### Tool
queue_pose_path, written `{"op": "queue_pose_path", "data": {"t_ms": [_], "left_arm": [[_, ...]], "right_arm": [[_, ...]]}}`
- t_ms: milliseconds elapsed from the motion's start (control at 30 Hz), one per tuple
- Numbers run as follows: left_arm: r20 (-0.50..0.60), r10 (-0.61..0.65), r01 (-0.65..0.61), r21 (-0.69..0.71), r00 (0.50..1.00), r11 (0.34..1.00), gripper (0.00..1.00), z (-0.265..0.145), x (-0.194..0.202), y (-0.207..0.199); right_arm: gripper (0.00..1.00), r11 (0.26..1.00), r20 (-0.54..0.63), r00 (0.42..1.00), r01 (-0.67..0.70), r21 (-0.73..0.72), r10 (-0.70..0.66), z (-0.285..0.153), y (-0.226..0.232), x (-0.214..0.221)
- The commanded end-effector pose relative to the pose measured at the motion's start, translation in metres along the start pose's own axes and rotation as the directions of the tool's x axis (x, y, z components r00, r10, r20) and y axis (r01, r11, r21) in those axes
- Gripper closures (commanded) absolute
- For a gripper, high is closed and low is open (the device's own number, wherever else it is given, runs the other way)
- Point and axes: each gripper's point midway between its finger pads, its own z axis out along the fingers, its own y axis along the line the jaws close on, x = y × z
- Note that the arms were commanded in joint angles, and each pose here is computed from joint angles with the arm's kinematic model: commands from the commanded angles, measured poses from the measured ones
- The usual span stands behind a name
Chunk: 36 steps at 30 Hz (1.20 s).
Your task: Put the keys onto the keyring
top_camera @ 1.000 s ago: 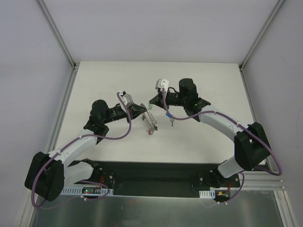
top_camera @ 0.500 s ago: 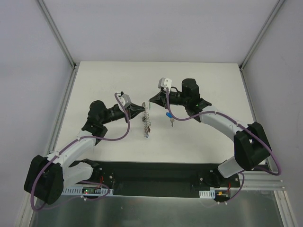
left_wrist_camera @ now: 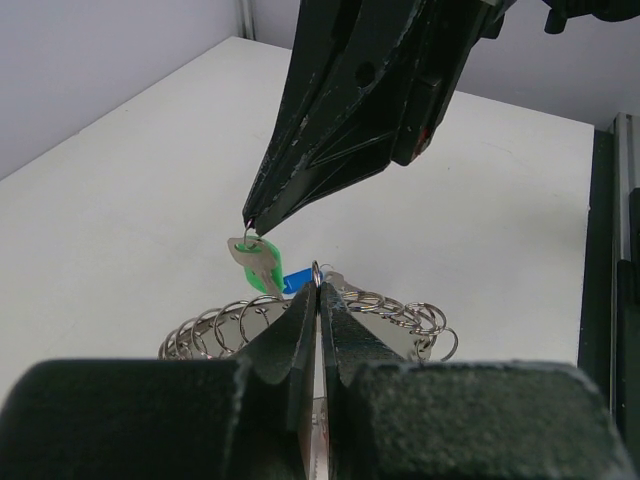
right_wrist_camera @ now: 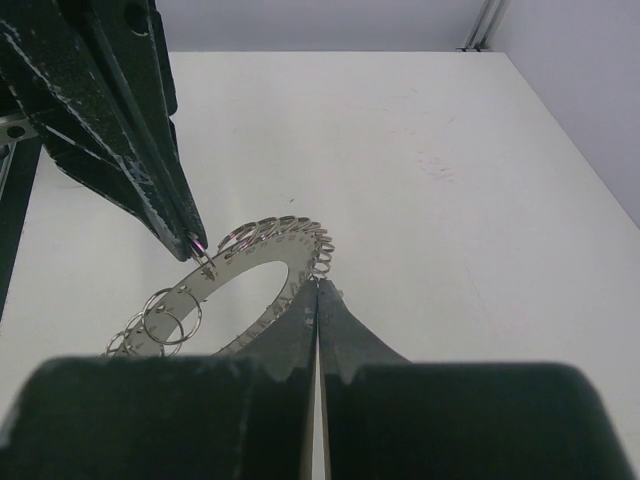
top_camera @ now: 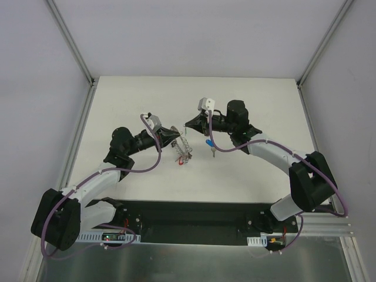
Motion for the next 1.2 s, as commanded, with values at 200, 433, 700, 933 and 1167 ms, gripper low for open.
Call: {"op": "queue_pose_path", "data": {"t_ms": [200, 433, 700, 933, 1167], "left_arm": [[0.102, 0.056, -0.052, -0.044, 0.993, 0.998, 1.0, 0.001, -0.026, 0.009], [0.088, 0.093, -0.09, -0.035, 0.992, 0.995, 1.0, -0.002, -0.028, 0.006], [0.09, 0.09, -0.09, -0.002, 0.992, 0.996, 1.0, 0.0, -0.03, 0.002], [0.095, 0.087, -0.088, 0.014, 0.992, 0.996, 1.0, 0.0, -0.031, -0.001], [0.103, 0.086, -0.088, 0.021, 0.991, 0.996, 1.0, -0.001, -0.034, -0.004]], "right_arm": [[0.99, 0.993, 0.118, 0.989, 0.097, -0.073, -0.088, -0.007, 0.014, -0.037], [0.99, 0.982, 0.147, 0.985, 0.109, -0.155, -0.086, -0.014, 0.019, -0.044], [0.99, 0.972, 0.152, 0.983, 0.128, -0.195, -0.099, -0.014, 0.025, -0.042], [0.99, 0.967, 0.155, 0.983, 0.135, -0.217, -0.102, -0.013, 0.028, -0.041], [0.99, 0.96, 0.149, 0.983, 0.138, -0.242, -0.104, -0.011, 0.033, -0.039]]}}
